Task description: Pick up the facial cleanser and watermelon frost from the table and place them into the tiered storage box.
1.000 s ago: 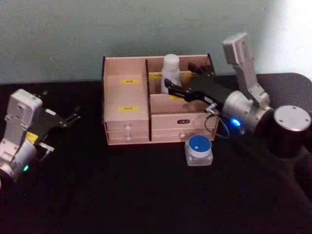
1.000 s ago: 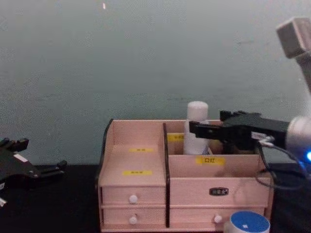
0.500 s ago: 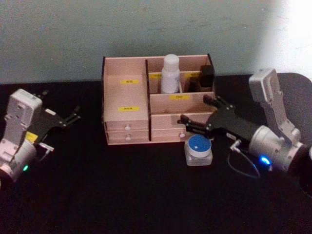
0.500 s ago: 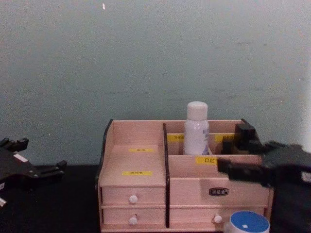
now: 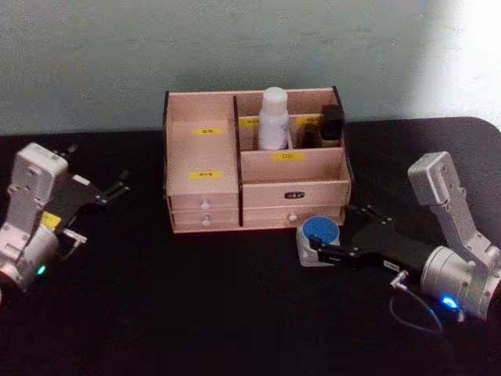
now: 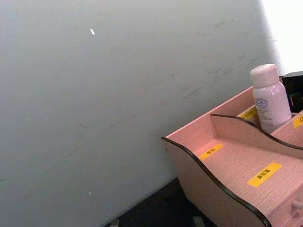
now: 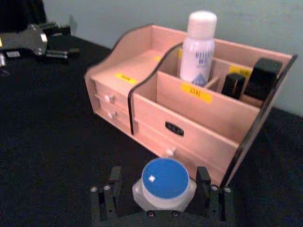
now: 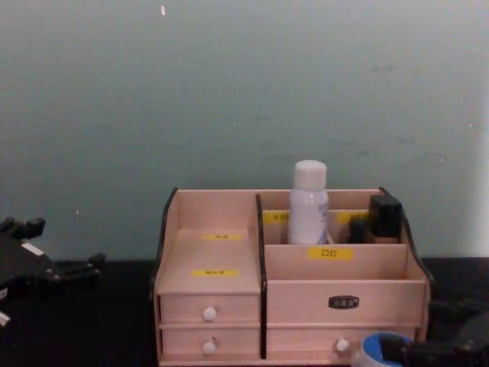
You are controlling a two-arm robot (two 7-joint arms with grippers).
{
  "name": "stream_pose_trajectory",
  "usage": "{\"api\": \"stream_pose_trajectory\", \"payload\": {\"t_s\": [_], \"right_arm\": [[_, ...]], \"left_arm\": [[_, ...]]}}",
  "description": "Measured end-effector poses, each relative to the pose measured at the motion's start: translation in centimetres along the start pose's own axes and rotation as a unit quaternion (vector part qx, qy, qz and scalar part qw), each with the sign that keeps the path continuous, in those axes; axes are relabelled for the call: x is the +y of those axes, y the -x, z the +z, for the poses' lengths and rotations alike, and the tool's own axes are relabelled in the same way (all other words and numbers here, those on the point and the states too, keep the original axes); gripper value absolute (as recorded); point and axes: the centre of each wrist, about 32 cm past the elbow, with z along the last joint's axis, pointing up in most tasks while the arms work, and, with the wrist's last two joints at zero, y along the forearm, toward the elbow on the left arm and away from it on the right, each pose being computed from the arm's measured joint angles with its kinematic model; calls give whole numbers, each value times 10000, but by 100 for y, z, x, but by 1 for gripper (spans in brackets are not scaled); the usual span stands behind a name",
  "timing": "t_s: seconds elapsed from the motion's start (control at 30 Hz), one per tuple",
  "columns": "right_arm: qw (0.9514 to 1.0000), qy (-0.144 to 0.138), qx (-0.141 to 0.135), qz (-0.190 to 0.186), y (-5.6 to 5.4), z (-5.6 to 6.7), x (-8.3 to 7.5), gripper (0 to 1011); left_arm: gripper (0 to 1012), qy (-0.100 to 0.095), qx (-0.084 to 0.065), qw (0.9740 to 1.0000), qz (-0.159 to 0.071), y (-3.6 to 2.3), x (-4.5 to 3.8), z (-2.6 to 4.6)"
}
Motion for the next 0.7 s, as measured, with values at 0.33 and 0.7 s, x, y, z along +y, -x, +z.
{"api": "stream_pose_trajectory", "payload": {"t_s": [0.33, 0.7], "right_arm": [[9996, 268, 50, -109, 40, -108, 4, 1000], [9991, 363, 106, -196, 32, -170, 107, 1000]], "left_arm": [[1001, 1, 0, 10000, 0, 0, 0, 0], [1001, 1, 0, 10000, 0, 0, 0, 0]]}}
